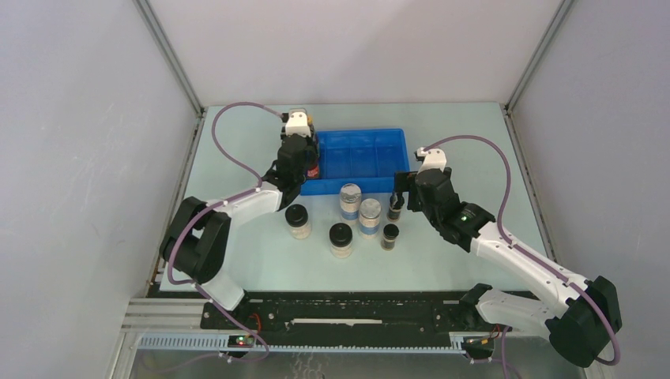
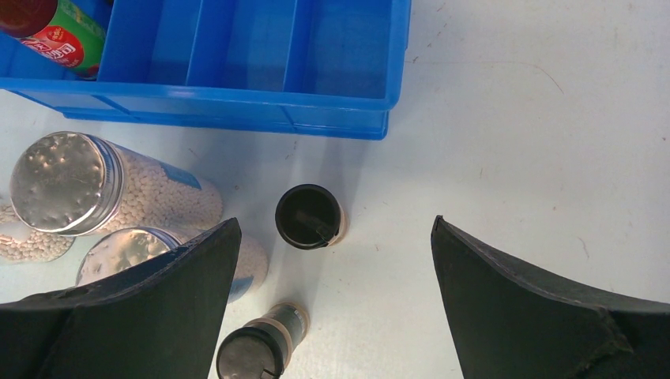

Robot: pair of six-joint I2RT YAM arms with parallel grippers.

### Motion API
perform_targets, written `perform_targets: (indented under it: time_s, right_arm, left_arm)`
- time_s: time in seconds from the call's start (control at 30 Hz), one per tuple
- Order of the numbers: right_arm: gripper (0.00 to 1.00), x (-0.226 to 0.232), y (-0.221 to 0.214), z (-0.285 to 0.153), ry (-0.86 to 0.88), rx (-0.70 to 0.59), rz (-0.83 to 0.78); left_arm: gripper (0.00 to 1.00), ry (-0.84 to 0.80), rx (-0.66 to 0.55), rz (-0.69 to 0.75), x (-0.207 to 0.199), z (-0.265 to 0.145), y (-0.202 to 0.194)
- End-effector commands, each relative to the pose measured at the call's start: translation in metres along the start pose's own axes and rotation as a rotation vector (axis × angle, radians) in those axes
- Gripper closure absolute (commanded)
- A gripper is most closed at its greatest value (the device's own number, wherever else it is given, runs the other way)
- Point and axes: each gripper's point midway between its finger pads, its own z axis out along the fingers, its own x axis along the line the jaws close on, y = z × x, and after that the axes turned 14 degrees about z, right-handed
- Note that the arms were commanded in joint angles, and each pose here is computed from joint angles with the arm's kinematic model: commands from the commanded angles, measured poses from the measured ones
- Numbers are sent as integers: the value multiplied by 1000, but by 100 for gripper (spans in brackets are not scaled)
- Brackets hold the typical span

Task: Organize the condiment bottles
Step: Place the bottle in the storage box.

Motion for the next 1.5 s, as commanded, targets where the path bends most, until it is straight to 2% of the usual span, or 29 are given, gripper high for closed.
perform_targets:
  time_s: [0.0,0.27,0.57,0.83,1.1,1.47]
  right_arm:
    - [1,2,7,-4,7,-27,27]
    - [1,1,6,-4,5,-25,28]
    - [1,1,7,-6,1,-30,28]
    - [1,6,22,-18,37,-76,41]
    - [1,26,35,-34,68,-103,10]
    - [1,45,50,-43,128,-96,-29]
  left_arm:
    - [59,4,-121,-93,3,-2,36]
    - [39,11,-100,-80,4,-2,28]
    - [37,18,-99,-72,5,-3,29]
    - [32,15,-165,-75,6,-17,67]
    - [26,-21,-246,-104,2,-55,113]
    - [23,-58,-312,-143,1,-104,145]
